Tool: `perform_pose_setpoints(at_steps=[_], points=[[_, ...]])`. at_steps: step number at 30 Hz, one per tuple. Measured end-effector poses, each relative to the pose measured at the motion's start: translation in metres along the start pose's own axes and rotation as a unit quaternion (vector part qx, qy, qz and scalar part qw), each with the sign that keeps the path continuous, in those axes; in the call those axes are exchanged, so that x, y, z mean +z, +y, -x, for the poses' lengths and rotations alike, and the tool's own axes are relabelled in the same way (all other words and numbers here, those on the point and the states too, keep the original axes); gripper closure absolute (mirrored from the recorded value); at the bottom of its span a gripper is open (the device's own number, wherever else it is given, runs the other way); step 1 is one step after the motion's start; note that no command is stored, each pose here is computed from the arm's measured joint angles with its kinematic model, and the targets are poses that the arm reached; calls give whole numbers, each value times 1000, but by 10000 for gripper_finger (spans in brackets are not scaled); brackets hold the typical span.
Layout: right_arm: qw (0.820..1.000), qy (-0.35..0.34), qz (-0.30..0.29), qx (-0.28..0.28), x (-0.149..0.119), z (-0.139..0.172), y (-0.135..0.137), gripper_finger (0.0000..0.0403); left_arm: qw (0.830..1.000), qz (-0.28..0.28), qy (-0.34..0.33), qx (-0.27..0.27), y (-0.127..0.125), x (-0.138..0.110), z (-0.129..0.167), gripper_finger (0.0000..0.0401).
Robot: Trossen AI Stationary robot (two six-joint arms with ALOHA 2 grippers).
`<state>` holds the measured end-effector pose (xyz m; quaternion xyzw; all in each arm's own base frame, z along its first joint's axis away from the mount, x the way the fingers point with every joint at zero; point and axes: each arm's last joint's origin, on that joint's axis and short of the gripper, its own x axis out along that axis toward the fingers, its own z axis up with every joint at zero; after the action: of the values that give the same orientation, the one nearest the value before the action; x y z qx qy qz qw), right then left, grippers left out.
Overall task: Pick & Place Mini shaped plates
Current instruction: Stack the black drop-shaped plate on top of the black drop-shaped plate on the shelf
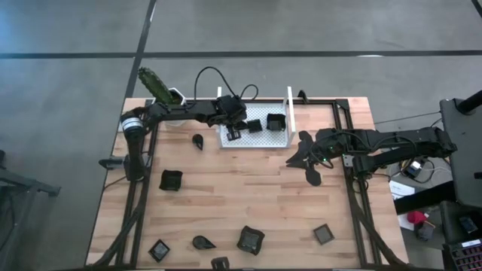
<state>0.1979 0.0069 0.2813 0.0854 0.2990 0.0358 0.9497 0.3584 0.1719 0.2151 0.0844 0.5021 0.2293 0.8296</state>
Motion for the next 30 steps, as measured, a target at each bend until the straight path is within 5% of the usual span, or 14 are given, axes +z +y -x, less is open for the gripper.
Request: perform_pose_setpoints(at_steps=[18,30], points=[[1000,0,8,0,0,0,0,351,999,5,-32,28,14,19,13,401],[1000,0,22,0,0,0,0,351,998,-29,46,11,13,9,18,401]])
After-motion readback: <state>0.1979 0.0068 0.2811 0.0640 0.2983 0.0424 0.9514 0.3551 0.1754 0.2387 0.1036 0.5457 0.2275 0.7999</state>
